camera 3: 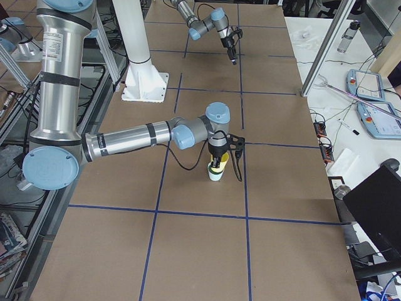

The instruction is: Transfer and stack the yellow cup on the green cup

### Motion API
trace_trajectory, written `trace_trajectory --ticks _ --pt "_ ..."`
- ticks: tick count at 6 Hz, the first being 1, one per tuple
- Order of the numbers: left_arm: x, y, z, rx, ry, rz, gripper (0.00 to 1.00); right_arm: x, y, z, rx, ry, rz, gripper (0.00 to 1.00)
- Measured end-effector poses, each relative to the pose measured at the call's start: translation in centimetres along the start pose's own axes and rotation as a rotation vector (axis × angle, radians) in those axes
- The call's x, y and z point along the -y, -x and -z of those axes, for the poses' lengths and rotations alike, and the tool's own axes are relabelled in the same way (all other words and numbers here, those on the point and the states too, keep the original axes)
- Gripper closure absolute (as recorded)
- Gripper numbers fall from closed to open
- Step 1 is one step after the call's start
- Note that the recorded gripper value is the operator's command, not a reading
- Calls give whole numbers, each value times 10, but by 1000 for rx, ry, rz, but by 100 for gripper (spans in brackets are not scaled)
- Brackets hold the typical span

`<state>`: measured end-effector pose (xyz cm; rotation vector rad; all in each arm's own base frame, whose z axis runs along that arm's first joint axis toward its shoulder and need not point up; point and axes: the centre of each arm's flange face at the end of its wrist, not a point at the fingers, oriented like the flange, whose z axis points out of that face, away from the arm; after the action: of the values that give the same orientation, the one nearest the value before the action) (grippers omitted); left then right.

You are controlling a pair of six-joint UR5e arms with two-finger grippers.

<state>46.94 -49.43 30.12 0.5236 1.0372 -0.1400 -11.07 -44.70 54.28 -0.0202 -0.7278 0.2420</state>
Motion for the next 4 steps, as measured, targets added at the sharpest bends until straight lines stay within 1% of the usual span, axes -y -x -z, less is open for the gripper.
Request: trace_trajectory --ticks 1,2,3,4 --pt "0 2 0 5 1 -2 0 0 -1 -2 -2 3 -1 0" --pt "6 18 -1 23 9 -10 1 1 -1 -2 -2 3 3 0" --pt "20 55 1 47 50 -46 1 1 1 1 2 -3 12 0" --pt "38 112 8 68 123 -109 1 5 0 7 9 -17 35 0"
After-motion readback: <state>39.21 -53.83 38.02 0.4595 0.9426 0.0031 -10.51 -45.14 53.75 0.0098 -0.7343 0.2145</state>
